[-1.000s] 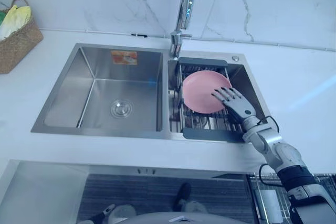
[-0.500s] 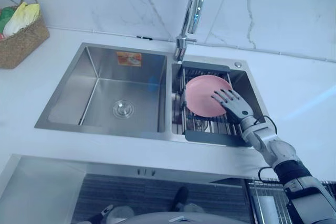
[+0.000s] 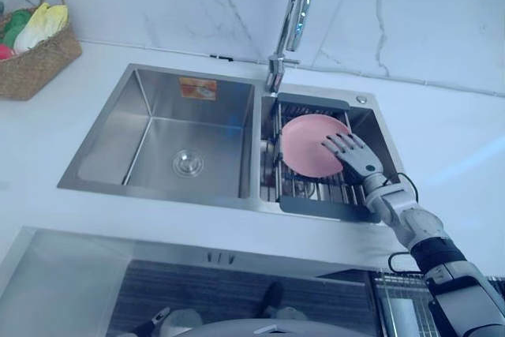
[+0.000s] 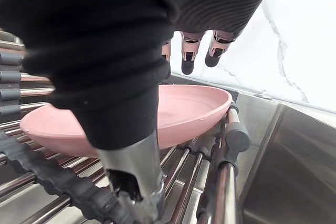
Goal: Walk over to the sink, pick up the cup, carry it to the dishwasher, place the cup inside the dishwasher, then close the dishwasher door
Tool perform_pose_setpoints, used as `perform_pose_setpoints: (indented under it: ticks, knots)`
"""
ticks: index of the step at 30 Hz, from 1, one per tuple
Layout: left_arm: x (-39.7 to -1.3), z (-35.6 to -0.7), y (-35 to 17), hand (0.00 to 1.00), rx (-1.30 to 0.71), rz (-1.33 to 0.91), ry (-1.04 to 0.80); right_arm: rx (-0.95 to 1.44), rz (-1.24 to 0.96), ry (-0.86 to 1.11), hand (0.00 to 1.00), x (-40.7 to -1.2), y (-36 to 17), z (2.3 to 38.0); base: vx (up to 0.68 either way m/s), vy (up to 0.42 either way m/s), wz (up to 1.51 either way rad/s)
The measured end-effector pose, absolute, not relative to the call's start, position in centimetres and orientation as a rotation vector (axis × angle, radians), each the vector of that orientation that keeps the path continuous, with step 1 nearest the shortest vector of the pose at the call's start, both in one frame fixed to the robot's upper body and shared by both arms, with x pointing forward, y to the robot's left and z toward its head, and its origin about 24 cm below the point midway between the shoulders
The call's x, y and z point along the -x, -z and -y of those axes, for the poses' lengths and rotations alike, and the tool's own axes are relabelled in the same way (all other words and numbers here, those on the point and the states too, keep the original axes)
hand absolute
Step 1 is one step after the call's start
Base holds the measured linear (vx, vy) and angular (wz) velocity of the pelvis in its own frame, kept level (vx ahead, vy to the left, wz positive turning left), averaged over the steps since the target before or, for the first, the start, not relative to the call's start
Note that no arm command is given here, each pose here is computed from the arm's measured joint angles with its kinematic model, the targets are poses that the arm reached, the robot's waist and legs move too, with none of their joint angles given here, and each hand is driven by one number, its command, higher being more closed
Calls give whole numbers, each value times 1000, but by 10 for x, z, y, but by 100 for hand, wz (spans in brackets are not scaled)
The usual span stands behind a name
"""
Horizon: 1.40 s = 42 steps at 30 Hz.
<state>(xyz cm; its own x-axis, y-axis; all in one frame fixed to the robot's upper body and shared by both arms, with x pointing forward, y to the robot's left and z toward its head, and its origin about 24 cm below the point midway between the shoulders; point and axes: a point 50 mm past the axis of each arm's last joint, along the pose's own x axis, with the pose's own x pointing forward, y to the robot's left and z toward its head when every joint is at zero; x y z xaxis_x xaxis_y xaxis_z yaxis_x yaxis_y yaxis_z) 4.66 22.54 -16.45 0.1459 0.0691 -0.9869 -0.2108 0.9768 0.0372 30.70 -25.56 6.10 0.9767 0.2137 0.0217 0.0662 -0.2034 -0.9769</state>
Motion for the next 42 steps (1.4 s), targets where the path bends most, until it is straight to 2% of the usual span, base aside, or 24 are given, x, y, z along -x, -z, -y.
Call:
perform_pose_setpoints:
  ticks: [11, 12, 25, 32, 42]
  knots:
    - [-47, -228, 164, 0, 108, -1410, -190, 1762, 146, -192, 0, -314, -54, 251, 2, -2, 3]
    - [-47, -228, 164, 0, 108, -1410, -189, 1762, 143, -193, 100, -313, -54, 252, 0, 0, 0]
    - [-50, -229, 163, 0, 104, -1405, -189, 1756, 148, -156, 100, -314, -48, 248, -3, -3, 3]
    - [-50, -231, 163, 0, 86, -1392, -194, 1709, 330, -95, 100, -313, -56, 240, 0, 0, 0]
    - [-52, -232, 162, 0, 87, -1374, -201, 1654, 464, -28, 100, -313, -70, 233, 0, 0, 0]
